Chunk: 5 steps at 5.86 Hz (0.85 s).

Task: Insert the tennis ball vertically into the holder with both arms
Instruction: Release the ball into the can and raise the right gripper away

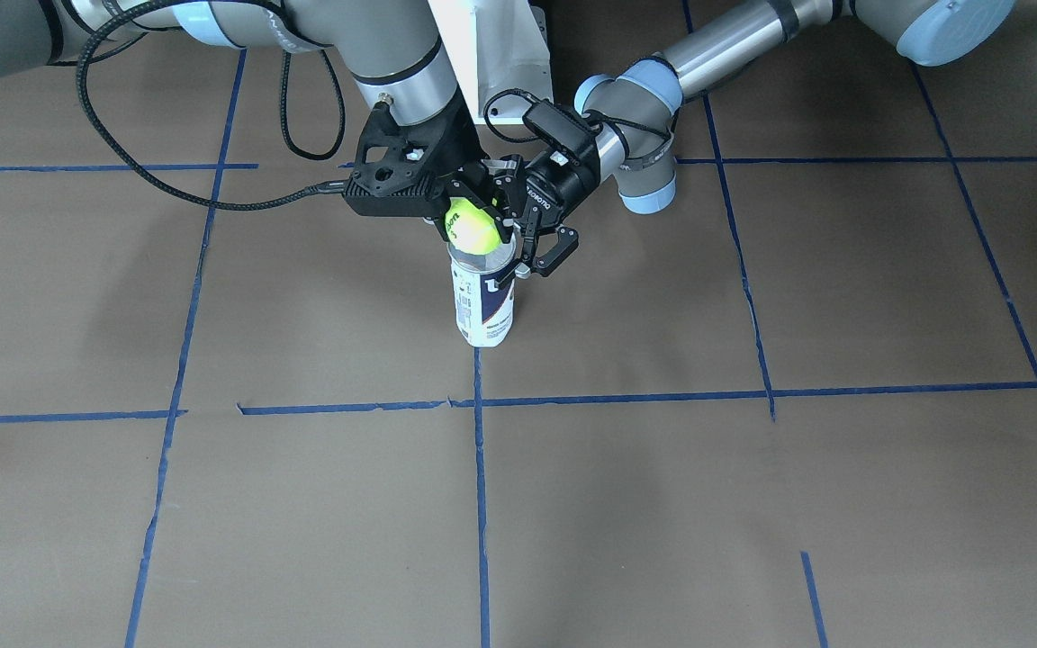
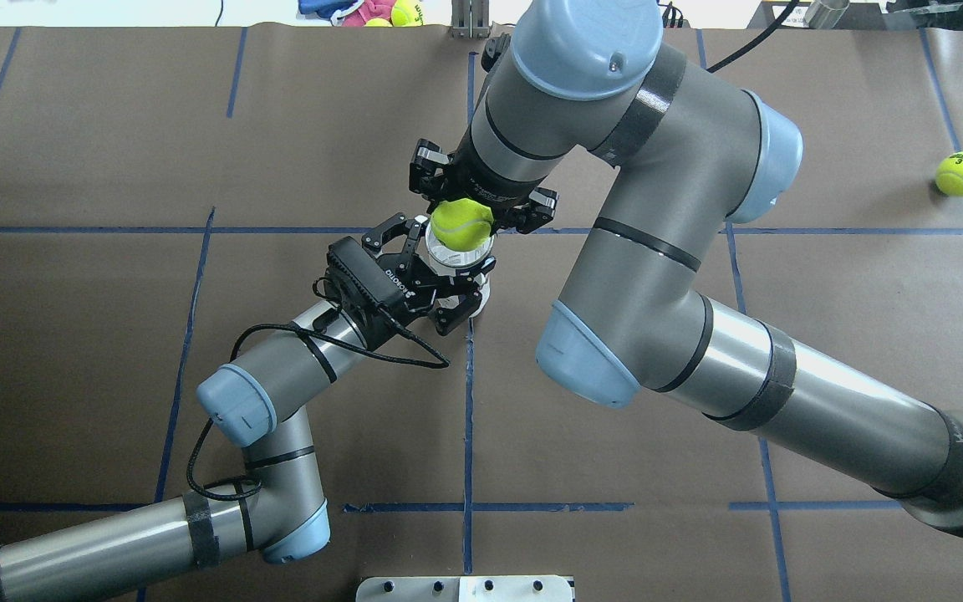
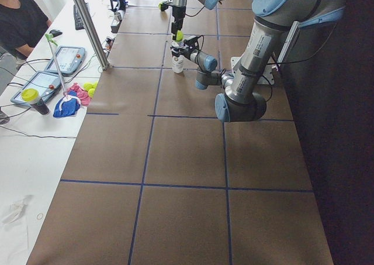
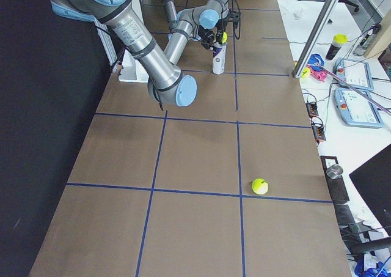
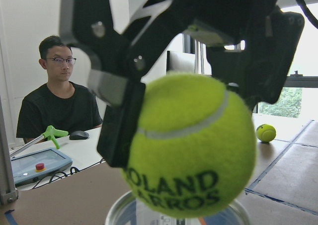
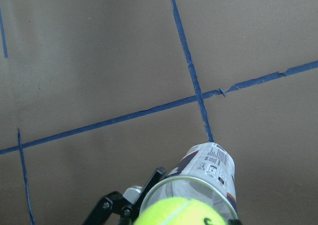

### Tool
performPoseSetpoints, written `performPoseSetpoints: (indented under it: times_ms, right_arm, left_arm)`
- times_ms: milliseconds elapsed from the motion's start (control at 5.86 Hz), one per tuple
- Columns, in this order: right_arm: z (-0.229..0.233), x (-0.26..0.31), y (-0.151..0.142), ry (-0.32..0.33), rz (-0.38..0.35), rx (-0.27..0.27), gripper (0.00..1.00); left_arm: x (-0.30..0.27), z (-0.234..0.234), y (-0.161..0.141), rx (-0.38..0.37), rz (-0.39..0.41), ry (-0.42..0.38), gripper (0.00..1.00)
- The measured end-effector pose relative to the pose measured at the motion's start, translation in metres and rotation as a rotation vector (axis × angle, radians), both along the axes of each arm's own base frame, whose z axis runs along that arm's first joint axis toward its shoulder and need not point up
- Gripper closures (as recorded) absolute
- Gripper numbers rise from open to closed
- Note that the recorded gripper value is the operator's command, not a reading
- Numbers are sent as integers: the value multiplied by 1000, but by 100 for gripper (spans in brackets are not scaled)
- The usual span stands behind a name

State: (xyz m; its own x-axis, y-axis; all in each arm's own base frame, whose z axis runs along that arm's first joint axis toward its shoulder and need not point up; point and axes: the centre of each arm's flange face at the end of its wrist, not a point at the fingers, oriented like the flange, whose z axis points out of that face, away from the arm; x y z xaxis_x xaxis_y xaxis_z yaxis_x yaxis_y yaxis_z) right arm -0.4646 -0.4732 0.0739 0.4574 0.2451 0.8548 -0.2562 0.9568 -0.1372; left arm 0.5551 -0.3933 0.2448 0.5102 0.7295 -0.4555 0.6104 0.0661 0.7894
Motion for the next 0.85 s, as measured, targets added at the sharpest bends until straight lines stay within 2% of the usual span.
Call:
performPoseSetpoints:
  times_ms: [512, 682, 853]
  right_arm:
    - [3, -2, 3, 10, 10, 15, 4]
    - [18, 12, -2, 18, 10, 19, 5]
    - [54, 47, -20, 49, 4, 32, 5]
  left_arm:
    - [0, 1, 0, -1, 1, -1, 14]
    - [0, 1, 0, -1, 0, -1, 14]
    - [0, 1, 0, -1, 0, 0, 10]
